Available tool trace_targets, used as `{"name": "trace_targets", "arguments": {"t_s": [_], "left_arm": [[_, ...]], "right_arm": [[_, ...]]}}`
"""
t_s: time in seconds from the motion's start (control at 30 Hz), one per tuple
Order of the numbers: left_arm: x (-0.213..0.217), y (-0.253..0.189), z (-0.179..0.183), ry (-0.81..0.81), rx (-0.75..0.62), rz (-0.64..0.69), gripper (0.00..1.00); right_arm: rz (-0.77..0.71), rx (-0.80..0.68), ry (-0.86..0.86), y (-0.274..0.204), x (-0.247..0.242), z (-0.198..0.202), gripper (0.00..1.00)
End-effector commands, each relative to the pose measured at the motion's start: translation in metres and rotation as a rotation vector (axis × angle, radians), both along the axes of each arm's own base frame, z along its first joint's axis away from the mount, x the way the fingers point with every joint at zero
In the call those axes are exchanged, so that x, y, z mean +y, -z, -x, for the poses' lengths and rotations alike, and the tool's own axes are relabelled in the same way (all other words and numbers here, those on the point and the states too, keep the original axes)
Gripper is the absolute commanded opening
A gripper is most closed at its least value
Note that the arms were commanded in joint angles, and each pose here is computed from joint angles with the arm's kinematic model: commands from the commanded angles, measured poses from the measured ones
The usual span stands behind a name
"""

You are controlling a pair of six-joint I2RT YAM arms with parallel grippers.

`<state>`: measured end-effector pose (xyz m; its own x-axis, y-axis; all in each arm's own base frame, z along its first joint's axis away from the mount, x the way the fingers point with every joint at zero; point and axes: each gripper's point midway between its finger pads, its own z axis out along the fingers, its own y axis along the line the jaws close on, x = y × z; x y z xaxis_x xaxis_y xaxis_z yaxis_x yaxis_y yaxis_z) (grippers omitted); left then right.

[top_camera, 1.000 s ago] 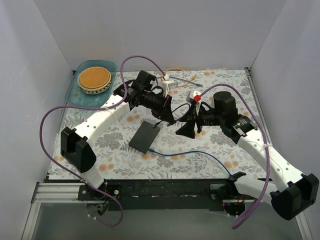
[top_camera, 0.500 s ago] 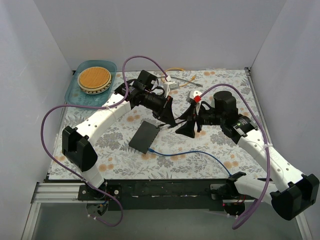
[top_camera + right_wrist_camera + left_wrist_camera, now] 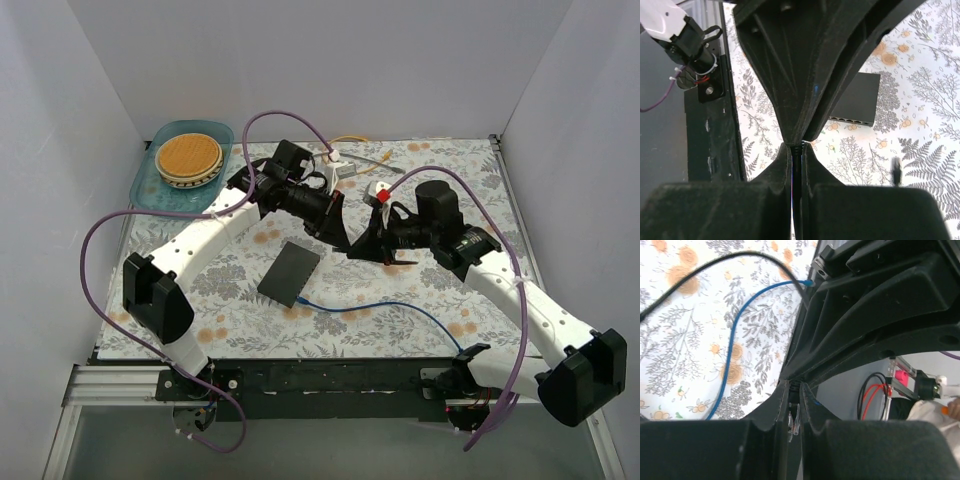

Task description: Insert the plug into the switch port

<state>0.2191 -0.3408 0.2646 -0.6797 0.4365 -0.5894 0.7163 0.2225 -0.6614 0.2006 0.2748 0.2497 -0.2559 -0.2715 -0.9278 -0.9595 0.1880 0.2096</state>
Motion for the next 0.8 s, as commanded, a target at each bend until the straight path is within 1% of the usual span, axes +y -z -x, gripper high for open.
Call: {"name": "trace_targets", "arguments": {"t_s": [0.0, 0.03, 0.07, 0.1, 0.13, 0.17, 0.2, 0.23, 0.27, 0.3, 0.33, 0.4, 0.47, 0.6, 0.63, 0.77], "left_arm": [[0.0, -0.034, -0.01, -0.07, -0.151, 0.072, 0.11], [0.001, -0.034, -0.015, -0.103, -0.173, 0.061, 0.25], [0.006, -0.027, -0.028, -0.177, -0.208, 0.016, 0.36], [0.01, -0.034, -0.034, -0.225, -0.244, 0.017, 0.48], [0.014, -0.035, -0.042, -0.275, -0.269, 0.001, 0.59], [0.021, -0.03, -0.05, -0.337, -0.291, -0.028, 0.73], [0.027, -0.032, -0.062, -0.408, -0.334, -0.039, 0.77], [0.033, -0.042, -0.062, -0.439, -0.367, -0.022, 0.78], [0.037, -0.038, -0.061, -0.458, -0.375, -0.026, 0.82], [0.04, -0.043, -0.065, -0.486, -0.402, -0.009, 0.83], [0.044, -0.054, -0.06, -0.497, -0.428, 0.023, 0.83], [0.048, -0.052, -0.059, -0.513, -0.438, 0.037, 0.85], [0.051, -0.054, -0.053, -0.513, -0.436, 0.058, 0.84], [0.052, -0.043, -0.046, -0.484, -0.374, 0.078, 0.79], [0.052, -0.038, -0.043, -0.468, -0.351, 0.08, 0.75], [0.045, -0.037, -0.025, -0.377, -0.274, 0.159, 0.67]], "right_arm": [[-0.002, -0.012, 0.039, -0.004, 0.004, -0.011, 0.01], [-0.003, -0.012, 0.044, -0.005, 0.004, -0.012, 0.01], [-0.007, -0.02, 0.052, -0.006, 0.004, -0.013, 0.01], [-0.011, -0.027, 0.054, -0.008, 0.005, -0.014, 0.01], [-0.015, -0.026, 0.055, -0.009, 0.005, -0.014, 0.01], [-0.017, -0.031, 0.061, -0.01, 0.005, -0.015, 0.01], [-0.018, -0.034, 0.061, -0.01, 0.005, -0.016, 0.01], [-0.018, -0.033, 0.063, -0.01, 0.005, -0.017, 0.01], [-0.018, -0.036, 0.064, -0.01, 0.006, -0.017, 0.01], [-0.021, -0.039, 0.064, -0.012, 0.006, -0.018, 0.01], [-0.022, -0.033, 0.065, -0.011, 0.007, -0.019, 0.01], [-0.034, -0.023, 0.058, -0.011, 0.009, -0.017, 0.01], [-0.057, -0.016, 0.038, -0.012, 0.012, -0.017, 0.01], [-0.114, 0.0, -0.01, -0.019, 0.02, -0.014, 0.01], [-0.123, 0.018, -0.014, -0.02, 0.022, -0.014, 0.01], [-0.173, 0.004, -0.045, -0.032, 0.025, -0.014, 0.01]]}}
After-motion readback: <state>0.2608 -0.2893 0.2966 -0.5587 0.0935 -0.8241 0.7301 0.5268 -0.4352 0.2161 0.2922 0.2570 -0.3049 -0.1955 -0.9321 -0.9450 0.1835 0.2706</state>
